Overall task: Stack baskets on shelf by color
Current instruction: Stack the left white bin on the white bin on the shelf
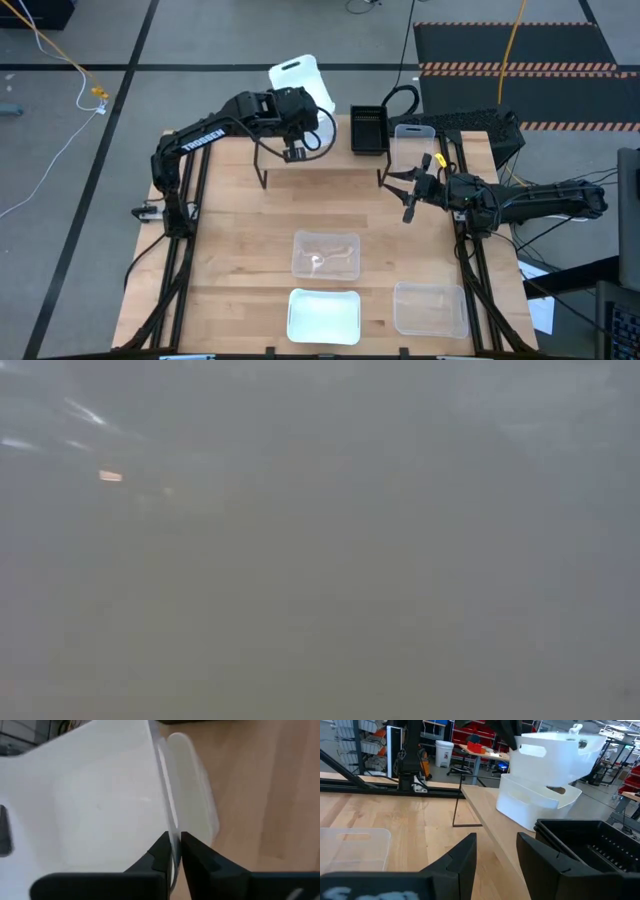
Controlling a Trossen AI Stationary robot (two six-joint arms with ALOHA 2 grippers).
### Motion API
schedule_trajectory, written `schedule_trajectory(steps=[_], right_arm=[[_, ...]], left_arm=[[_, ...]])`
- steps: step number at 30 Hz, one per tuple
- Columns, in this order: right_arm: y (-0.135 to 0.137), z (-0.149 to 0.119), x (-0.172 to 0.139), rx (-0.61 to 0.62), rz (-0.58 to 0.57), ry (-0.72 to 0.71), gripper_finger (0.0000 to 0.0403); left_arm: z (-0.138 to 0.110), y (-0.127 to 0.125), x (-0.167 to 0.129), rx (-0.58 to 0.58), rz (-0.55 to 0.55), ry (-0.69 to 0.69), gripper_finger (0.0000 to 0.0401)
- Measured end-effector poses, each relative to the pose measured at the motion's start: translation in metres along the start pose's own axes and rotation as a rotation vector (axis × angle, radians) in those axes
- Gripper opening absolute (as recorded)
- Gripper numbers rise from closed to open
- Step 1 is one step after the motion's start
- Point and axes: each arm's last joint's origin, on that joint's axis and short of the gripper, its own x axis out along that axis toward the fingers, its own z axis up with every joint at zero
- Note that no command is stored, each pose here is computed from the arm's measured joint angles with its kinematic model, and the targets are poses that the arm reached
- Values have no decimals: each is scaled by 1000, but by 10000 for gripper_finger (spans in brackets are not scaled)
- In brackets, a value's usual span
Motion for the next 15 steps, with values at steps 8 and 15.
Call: schedule_trajectory(steps=[8,15], right_arm=[[0,0,0,0,0,0,132],[0,0,0,0,0,0,132]], left_arm=[[-4,13,6,-81,-36,-18,10],[-4,12,6,-116,-99,-32,34]])
